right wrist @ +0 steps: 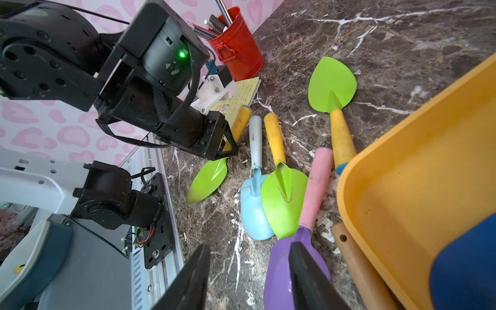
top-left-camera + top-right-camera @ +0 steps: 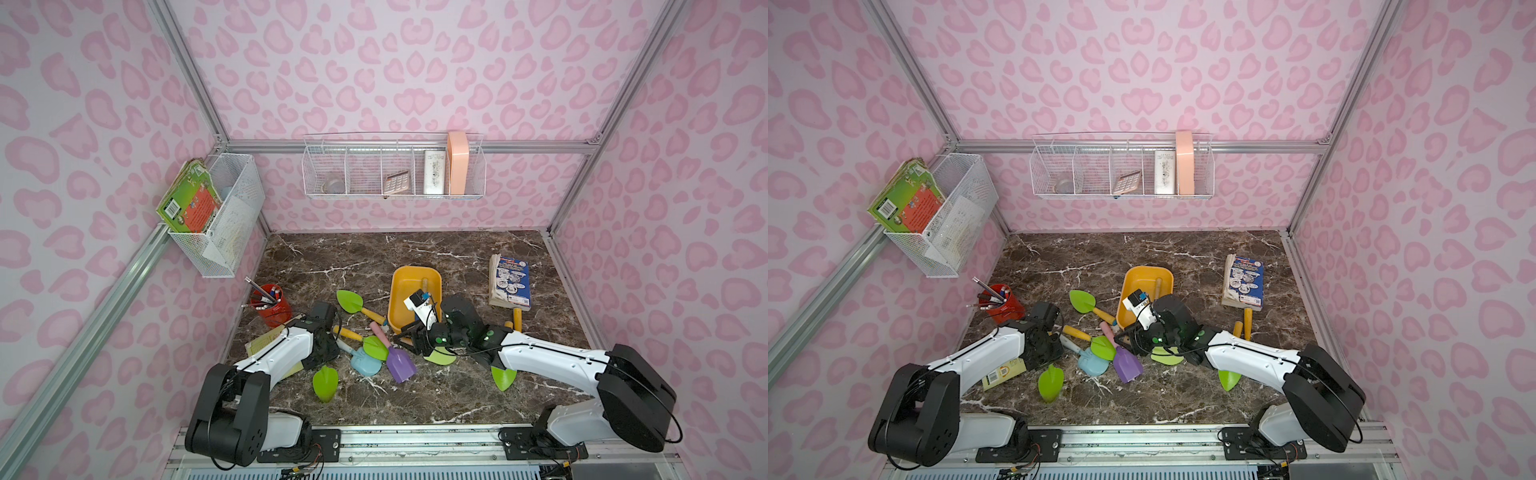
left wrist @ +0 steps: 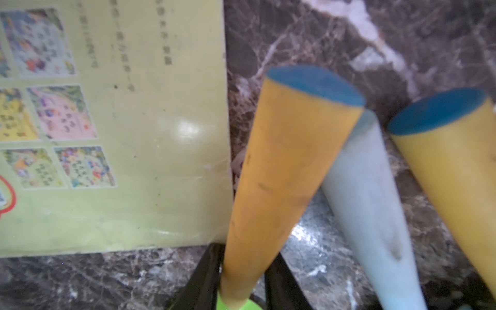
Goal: Put the shovel into the storage box
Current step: Pick up the shovel from the center of the board, then place the shovel in the storage box.
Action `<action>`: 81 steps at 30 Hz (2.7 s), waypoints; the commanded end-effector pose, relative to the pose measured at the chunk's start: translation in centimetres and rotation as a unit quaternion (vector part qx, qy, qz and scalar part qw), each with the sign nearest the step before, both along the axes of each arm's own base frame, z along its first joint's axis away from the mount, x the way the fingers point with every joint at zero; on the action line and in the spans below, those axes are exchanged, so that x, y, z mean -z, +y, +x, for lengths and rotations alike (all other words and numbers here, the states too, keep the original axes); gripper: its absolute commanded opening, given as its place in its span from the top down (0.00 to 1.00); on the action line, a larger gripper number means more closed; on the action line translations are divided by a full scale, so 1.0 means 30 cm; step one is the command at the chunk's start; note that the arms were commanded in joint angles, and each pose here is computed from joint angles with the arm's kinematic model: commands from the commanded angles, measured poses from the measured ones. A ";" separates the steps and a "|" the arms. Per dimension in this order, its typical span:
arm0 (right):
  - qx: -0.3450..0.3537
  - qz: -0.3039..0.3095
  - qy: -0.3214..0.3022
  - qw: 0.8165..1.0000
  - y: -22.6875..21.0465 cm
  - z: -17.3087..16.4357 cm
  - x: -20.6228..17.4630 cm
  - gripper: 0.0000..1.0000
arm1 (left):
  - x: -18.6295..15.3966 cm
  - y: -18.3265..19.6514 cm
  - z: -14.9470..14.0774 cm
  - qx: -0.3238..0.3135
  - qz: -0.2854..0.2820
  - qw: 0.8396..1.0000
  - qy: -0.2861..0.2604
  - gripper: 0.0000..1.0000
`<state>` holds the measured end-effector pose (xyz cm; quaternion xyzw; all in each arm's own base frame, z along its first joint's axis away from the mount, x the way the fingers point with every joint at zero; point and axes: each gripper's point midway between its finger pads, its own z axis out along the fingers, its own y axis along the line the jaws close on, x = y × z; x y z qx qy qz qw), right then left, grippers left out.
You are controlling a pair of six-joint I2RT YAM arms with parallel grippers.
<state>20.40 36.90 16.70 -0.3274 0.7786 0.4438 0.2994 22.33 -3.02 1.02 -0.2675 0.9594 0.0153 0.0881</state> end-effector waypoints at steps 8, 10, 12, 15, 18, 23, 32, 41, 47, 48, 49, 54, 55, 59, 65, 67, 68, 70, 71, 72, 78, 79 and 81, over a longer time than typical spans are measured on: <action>0.006 -0.005 -0.013 1.000 -0.011 0.010 -0.013 0.49 | -0.032 0.013 -0.030 0.001 0.009 1.000 0.010 0.79; 0.009 -0.006 -0.014 1.000 -0.014 0.016 -0.013 0.49 | -0.065 0.025 -0.030 0.006 0.018 1.000 0.001 0.84; 0.013 -0.006 -0.016 1.000 -0.018 0.025 -0.013 0.49 | -0.096 0.034 -0.031 0.010 0.024 1.000 -0.010 0.90; 0.018 -0.005 -0.014 1.000 -0.022 0.037 -0.015 0.49 | -0.143 0.041 -0.036 0.017 0.029 0.999 -0.024 0.98; 0.020 -0.001 -0.017 1.000 -0.025 0.040 -0.026 0.49 | -0.197 0.042 -0.039 0.029 0.032 0.998 -0.042 0.99; 0.022 0.000 -0.018 1.000 -0.037 0.048 -0.034 0.49 | -0.301 -0.012 -0.001 0.075 0.003 0.993 -0.087 0.98; 0.060 0.003 -0.014 0.998 -0.123 0.093 -0.042 0.48 | -0.444 -0.204 0.121 0.183 -0.061 0.972 -0.133 0.97; 0.127 0.007 -0.009 0.992 -0.241 0.161 -0.054 0.46 | -0.525 -0.456 0.253 0.290 -0.086 0.942 -0.143 0.96; 0.172 0.008 -0.003 0.985 -0.313 0.181 -0.040 0.46 | -0.529 -0.622 0.355 0.342 -0.099 0.925 -0.135 0.96; 0.186 0.006 0.001 0.983 -0.331 0.189 -0.031 0.46 | -0.523 -0.648 0.374 0.351 -0.099 0.922 -0.133 0.96; 0.201 0.006 0.005 0.980 -0.350 0.198 -0.024 0.46 | -0.527 -0.670 0.396 0.356 -0.098 0.919 -0.135 0.96; 0.254 0.004 0.038 0.966 -0.441 0.237 0.029 0.46 | -0.497 -0.765 0.486 0.378 -0.099 0.912 -0.129 0.95; 0.261 0.002 0.041 0.965 -0.452 0.242 0.037 0.46 | -0.493 -0.779 0.500 0.382 -0.097 0.910 -0.130 0.95; 0.284 -0.008 0.060 0.957 -0.490 0.263 0.075 0.47 | -0.466 -0.832 0.554 0.395 -0.096 0.905 -0.127 0.95; 0.295 -0.016 0.083 0.952 -0.514 0.278 0.119 0.47 | -0.393 -0.868 0.610 0.390 -0.080 0.909 -0.120 0.95; 0.295 -0.016 0.088 0.951 -0.513 0.284 0.129 0.47 | -0.362 -0.874 0.624 0.385 -0.074 0.912 -0.118 0.95; 0.292 -0.015 0.091 0.952 -0.507 0.286 0.133 0.47 | -0.345 -0.881 0.630 0.383 -0.074 0.913 -0.116 0.95; 0.288 -0.016 0.096 0.953 -0.497 0.293 0.139 0.47 | -0.309 -0.884 0.640 0.374 -0.071 0.918 -0.108 0.95; 0.287 -0.018 0.099 0.953 -0.494 0.295 0.144 0.47 | -0.293 -0.888 0.642 0.373 -0.071 0.919 -0.103 0.95; 0.288 -0.018 0.100 0.952 -0.493 0.299 0.146 0.47 | -0.278 -0.887 0.647 0.370 -0.068 0.921 -0.100 0.95; 0.288 -0.022 0.100 0.952 -0.489 0.309 0.158 0.47 | -0.217 -0.846 0.653 0.347 -0.029 0.933 -0.088 0.95; 0.288 -0.022 0.101 0.952 -0.486 0.313 0.159 0.47 | -0.207 -0.843 0.652 0.343 -0.028 0.935 -0.086 0.95; 0.289 -0.023 0.103 0.952 -0.482 0.320 0.163 0.47 | -0.189 -0.845 0.647 0.341 -0.032 0.936 -0.083 0.94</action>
